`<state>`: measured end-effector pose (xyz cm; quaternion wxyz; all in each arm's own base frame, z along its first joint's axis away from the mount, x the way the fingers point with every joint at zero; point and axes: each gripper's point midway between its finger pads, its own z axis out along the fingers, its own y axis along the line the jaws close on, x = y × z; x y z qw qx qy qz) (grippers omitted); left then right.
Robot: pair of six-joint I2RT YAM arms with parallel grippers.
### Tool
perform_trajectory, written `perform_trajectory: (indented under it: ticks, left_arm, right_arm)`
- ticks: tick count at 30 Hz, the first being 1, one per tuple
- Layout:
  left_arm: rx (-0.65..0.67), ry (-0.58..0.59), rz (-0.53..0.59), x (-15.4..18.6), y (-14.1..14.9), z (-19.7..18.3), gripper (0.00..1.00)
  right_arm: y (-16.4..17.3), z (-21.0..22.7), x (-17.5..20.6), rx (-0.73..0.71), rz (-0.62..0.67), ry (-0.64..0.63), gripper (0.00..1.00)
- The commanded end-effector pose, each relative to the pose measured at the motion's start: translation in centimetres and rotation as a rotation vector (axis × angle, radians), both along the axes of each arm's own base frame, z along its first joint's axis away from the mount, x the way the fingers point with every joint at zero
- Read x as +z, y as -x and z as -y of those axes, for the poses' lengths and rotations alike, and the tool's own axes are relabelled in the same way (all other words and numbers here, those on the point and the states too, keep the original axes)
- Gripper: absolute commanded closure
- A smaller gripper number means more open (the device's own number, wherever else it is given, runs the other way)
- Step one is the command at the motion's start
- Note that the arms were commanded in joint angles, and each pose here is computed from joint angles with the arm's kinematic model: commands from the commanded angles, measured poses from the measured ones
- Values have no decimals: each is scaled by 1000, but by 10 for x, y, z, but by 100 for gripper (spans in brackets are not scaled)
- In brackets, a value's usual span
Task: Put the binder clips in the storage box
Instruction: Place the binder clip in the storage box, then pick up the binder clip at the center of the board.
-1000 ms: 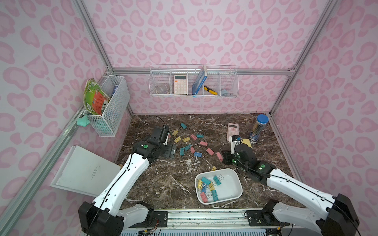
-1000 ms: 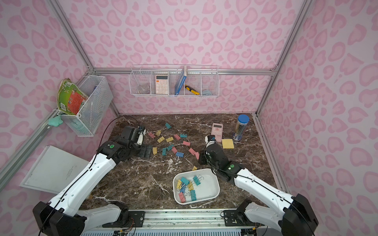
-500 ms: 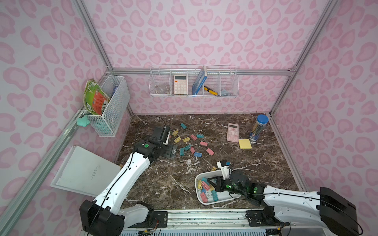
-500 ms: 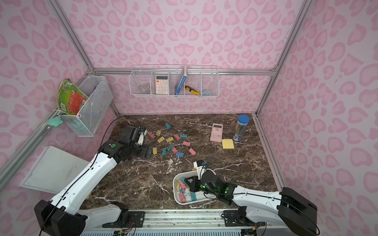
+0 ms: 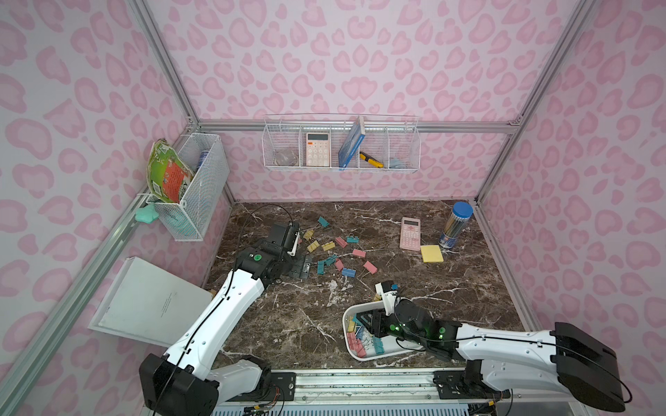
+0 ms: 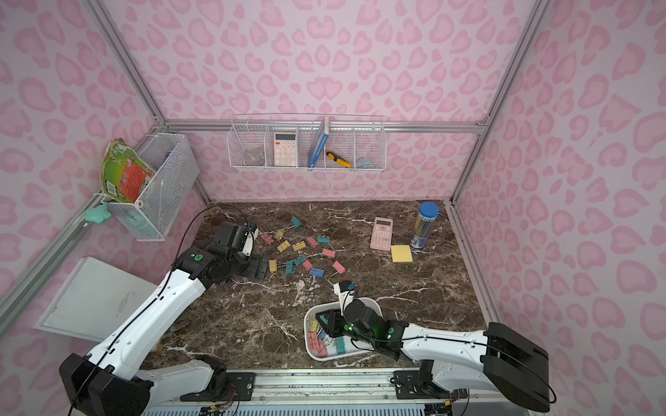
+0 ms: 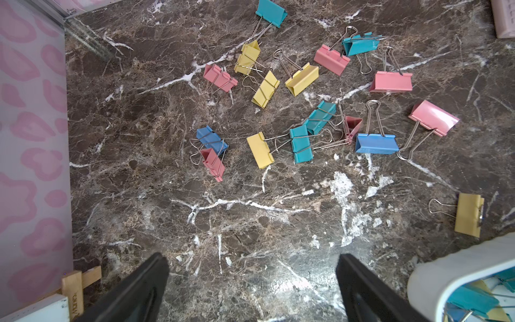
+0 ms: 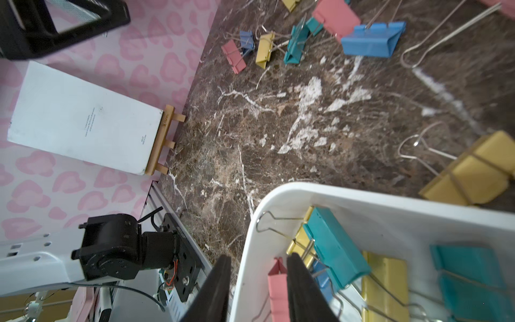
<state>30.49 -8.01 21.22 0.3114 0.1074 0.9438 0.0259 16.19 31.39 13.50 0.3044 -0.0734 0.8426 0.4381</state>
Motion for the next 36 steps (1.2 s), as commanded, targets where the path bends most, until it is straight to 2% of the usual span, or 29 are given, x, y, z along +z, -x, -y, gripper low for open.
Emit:
perform_trajectory:
  ticks: [1, 5, 8, 13, 15, 18, 21, 24, 26, 31, 36]
  left_arm:
    - [-12, 5, -2, 3, 3, 1, 1]
    - [-14, 10, -4, 2, 3, 2, 1]
    - [-12, 4, -2, 2, 3, 1, 1]
    - [-11, -5, -4, 0, 2, 1, 1]
    - [-11, -9, -9, -1, 2, 1, 1]
    - [-12, -10, -10, -2, 1, 1, 1]
    - [-17, -4, -14, -2, 2, 2, 1]
    - [-23, 0, -16, -2, 2, 4, 1]
    - [-24, 4, -14, -1, 2, 4, 1]
    - [-25, 4, -7, 1, 3, 4, 1]
    - [-26, 7, -8, 1, 3, 4, 1]
  right_arm:
    - [-36, 29, 13, -96, 107, 98, 63]
    - [-102, 57, 47, -147, 189, 121, 64]
    - [-149, 62, 40, -136, 135, 233, 64]
    - [-201, 37, 18, -46, 100, 458, 65]
    - [-212, 29, 5, -13, 78, 507, 64]
    - [-225, 19, -13, 35, 99, 633, 55]
    - [-232, 2, -21, 102, 197, 797, 34]
    - [-241, -6, -39, 139, 216, 946, 31]
    - [-248, -11, -52, 167, 190, 981, 30]
    - [-263, -18, -76, 229, 142, 1049, 20]
    - [-263, -23, -97, 274, 86, 1006, 20]
